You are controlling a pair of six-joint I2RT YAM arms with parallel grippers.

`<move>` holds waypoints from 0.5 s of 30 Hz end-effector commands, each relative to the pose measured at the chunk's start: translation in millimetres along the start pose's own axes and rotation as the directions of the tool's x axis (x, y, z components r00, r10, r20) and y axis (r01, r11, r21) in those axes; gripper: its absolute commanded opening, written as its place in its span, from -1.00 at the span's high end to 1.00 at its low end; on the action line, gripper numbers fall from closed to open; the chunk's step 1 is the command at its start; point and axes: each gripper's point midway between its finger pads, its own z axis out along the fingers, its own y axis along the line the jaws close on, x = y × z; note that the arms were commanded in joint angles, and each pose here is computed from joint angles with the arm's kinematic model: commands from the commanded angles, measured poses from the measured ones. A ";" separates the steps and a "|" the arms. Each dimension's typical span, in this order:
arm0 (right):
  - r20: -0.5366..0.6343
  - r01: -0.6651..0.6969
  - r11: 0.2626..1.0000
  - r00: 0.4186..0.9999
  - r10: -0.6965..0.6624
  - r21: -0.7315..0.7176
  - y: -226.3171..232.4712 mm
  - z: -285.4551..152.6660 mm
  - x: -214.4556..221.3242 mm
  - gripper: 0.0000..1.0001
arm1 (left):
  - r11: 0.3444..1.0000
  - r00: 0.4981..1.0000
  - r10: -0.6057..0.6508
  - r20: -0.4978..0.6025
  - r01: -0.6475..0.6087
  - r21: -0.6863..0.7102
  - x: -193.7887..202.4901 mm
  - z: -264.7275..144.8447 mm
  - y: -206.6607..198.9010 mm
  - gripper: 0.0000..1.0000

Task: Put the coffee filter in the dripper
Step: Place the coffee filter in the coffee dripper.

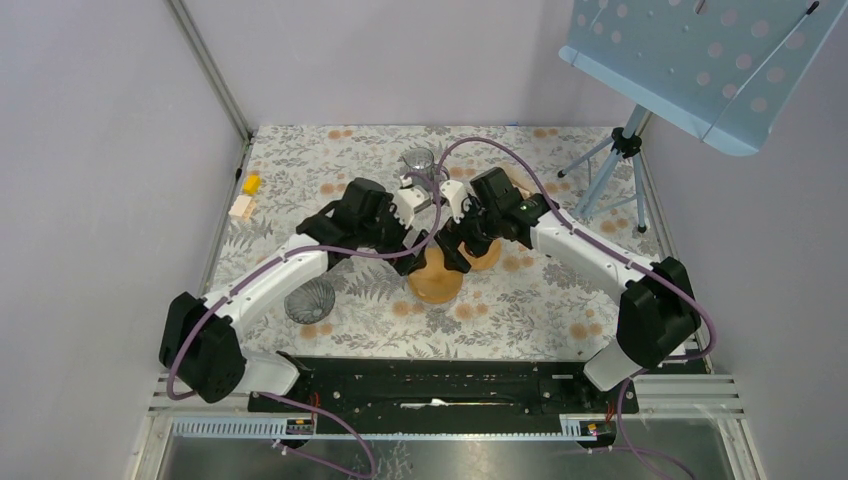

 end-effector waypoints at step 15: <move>0.006 -0.006 1.000 1.000 0.006 0.020 -1.4 11.2 2.8 -0.96 | 0.997 0.996 -0.075 -0.052 0.076 0.030 2.9 10.0 -9.0 -0.98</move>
